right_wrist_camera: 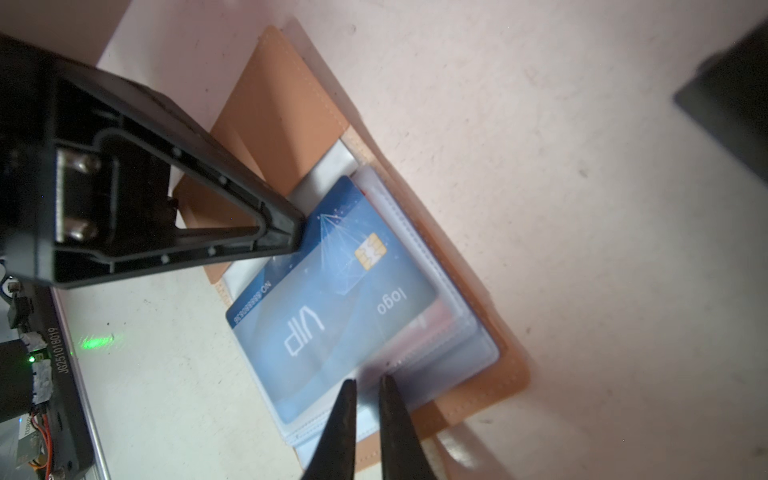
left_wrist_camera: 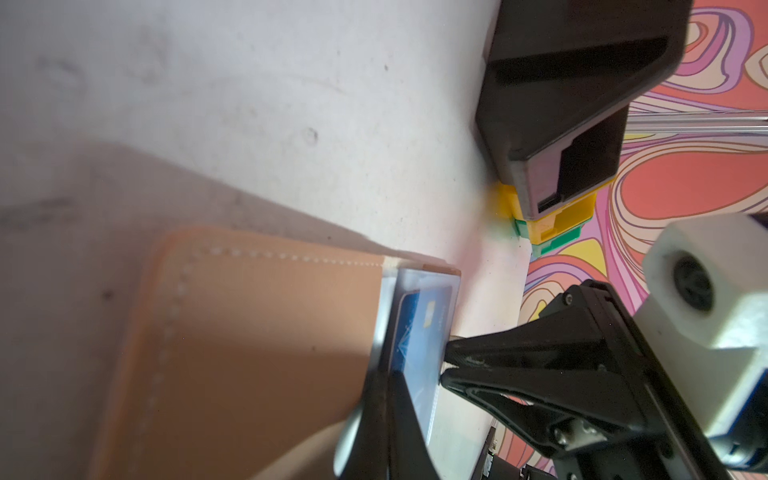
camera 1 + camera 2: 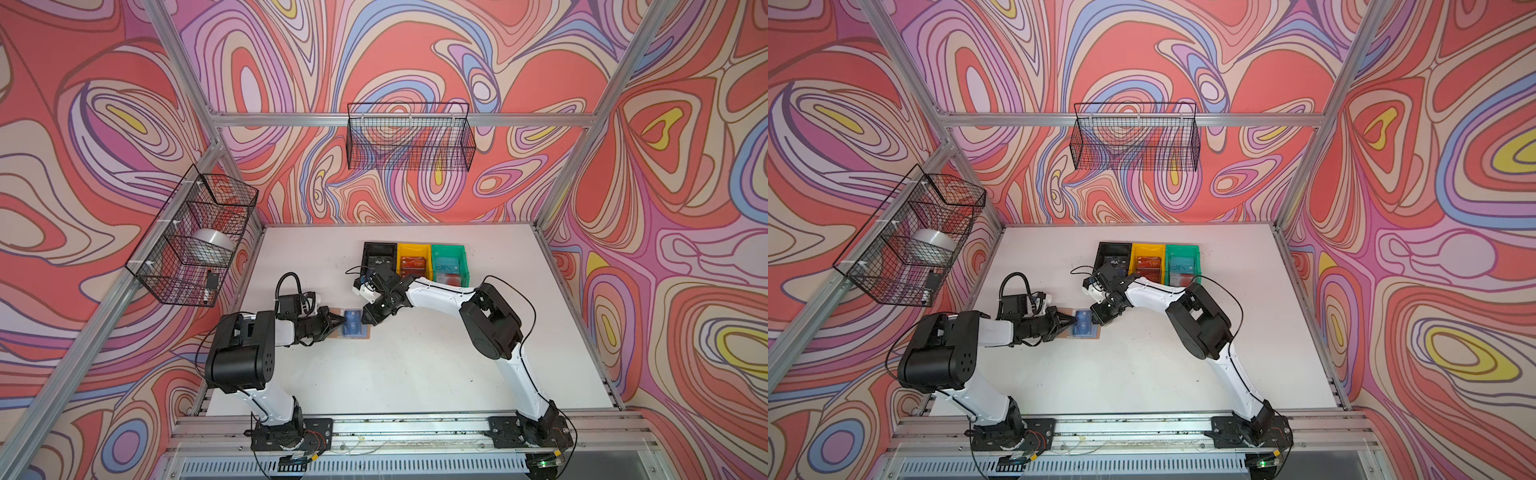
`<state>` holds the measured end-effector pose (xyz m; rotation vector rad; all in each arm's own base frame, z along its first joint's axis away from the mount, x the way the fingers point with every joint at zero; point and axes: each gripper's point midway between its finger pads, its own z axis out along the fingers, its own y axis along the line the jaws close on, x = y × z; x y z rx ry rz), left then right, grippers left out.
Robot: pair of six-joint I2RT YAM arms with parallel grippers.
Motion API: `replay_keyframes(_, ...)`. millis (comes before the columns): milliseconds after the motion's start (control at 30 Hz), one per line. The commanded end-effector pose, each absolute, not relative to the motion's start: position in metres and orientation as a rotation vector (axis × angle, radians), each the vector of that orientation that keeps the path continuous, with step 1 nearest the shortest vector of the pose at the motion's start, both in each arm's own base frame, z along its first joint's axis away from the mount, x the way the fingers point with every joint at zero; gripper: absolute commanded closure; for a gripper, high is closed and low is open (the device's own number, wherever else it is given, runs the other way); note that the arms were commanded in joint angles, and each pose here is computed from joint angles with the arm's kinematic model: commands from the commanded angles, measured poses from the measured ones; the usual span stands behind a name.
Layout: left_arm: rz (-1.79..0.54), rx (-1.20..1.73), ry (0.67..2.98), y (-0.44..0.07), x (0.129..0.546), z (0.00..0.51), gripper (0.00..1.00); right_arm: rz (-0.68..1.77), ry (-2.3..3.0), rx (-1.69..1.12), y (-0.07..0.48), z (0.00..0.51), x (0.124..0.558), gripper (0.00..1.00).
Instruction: Take the credit cards out of the card holder
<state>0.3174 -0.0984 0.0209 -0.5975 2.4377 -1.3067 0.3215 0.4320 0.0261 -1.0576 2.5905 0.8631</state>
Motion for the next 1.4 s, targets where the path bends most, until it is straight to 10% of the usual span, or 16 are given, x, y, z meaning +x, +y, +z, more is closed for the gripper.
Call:
replay_keyframes(0, -1.312, -0.639, 2.487, -0.100, 0.305, 0.008, 1.00, 0.610, 2.916, -1.065, 0.375, -0.051, 0.287, 0.84)
replay_keyframes(1367, -1.232, -0.597, 2.489, -0.095, 0.302, 0.032, 1.00, 0.536, 2.950, -1.064, 0.341, -0.055, 0.286, 0.82)
